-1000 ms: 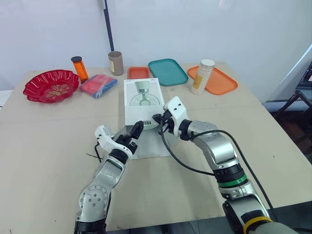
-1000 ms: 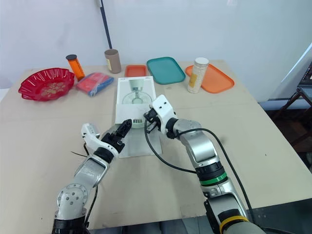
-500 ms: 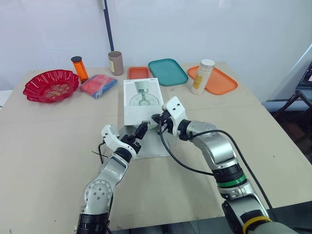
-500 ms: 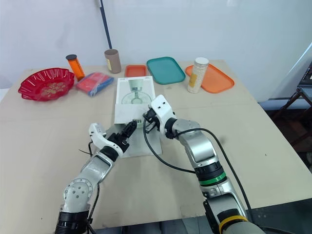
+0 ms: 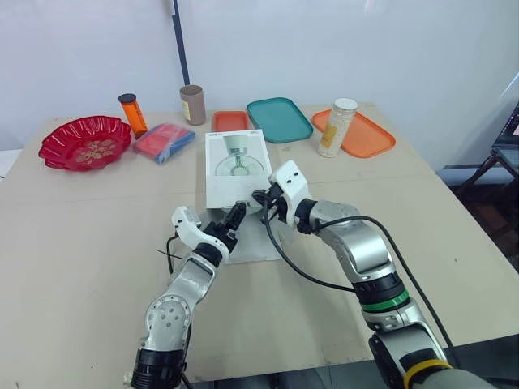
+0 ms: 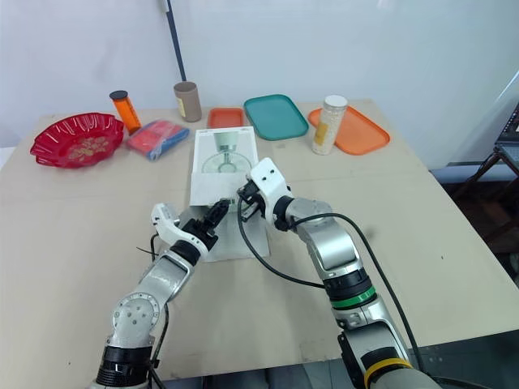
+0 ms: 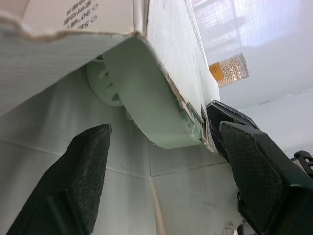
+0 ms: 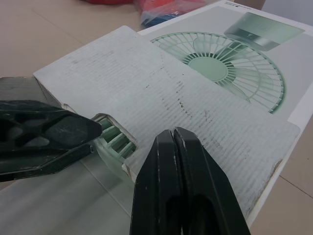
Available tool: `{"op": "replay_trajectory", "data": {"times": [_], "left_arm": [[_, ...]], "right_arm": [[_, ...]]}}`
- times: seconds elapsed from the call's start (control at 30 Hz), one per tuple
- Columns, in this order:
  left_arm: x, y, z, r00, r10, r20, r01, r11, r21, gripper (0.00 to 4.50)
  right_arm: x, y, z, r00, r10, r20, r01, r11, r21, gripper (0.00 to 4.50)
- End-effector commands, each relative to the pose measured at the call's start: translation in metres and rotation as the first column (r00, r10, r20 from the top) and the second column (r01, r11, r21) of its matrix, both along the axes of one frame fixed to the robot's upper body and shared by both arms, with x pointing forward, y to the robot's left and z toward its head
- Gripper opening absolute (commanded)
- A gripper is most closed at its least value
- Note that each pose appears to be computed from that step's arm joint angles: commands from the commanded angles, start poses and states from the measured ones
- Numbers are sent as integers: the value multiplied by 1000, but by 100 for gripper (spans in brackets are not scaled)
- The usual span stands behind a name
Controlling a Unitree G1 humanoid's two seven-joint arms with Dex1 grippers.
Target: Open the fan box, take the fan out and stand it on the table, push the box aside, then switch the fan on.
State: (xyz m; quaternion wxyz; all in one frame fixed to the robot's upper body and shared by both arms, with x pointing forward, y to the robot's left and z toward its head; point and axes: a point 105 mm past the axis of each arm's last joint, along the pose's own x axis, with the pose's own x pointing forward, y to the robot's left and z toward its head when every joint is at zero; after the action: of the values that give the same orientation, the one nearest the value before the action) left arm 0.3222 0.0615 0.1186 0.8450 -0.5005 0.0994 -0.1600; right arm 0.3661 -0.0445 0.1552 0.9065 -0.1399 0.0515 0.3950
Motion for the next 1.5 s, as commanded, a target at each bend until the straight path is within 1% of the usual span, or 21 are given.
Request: {"op": "replay_trajectory", "data": {"times": [0.03, 0.3, 0.5, 0.7, 0.83, 1.1, 1.2, 1.5], "left_arm": [[2, -22, 16, 999, -17, 27, 20, 993, -113, 398], [10, -24, 11, 1000, -6, 11, 7, 991, -134, 398], [11, -25, 11, 1000, -3, 10, 4, 990, -142, 398], [8, -25, 10, 1000, -8, -1, 7, 985, -172, 398], [2, -33, 9, 999, -48, -16, 44, 979, -201, 398], [2, -33, 8, 999, -45, -29, 38, 976, -213, 398], [3, -31, 6, 999, -35, -33, 27, 978, -205, 320], [3, -28, 7, 999, -24, -31, 17, 977, -211, 320]], "right_arm": [[-2, 3, -10, 999, 5, -39, -6, 1000, -15, 0], [-3, 3, -10, 999, 2, -37, -3, 1000, -16, 0], [-3, 3, -9, 999, 0, -36, -1, 1000, -14, 0], [-3, 5, -9, 999, 4, -37, -4, 1000, -10, 0], [-3, 5, -9, 999, 5, -38, -5, 1000, -10, 0], [-3, 6, -8, 999, 3, -37, -3, 1000, -6, 0], [-3, 6, -8, 999, 2, -37, -2, 1000, -5, 0], [-3, 7, -8, 999, 4, -37, -4, 1000, -3, 0]]}}
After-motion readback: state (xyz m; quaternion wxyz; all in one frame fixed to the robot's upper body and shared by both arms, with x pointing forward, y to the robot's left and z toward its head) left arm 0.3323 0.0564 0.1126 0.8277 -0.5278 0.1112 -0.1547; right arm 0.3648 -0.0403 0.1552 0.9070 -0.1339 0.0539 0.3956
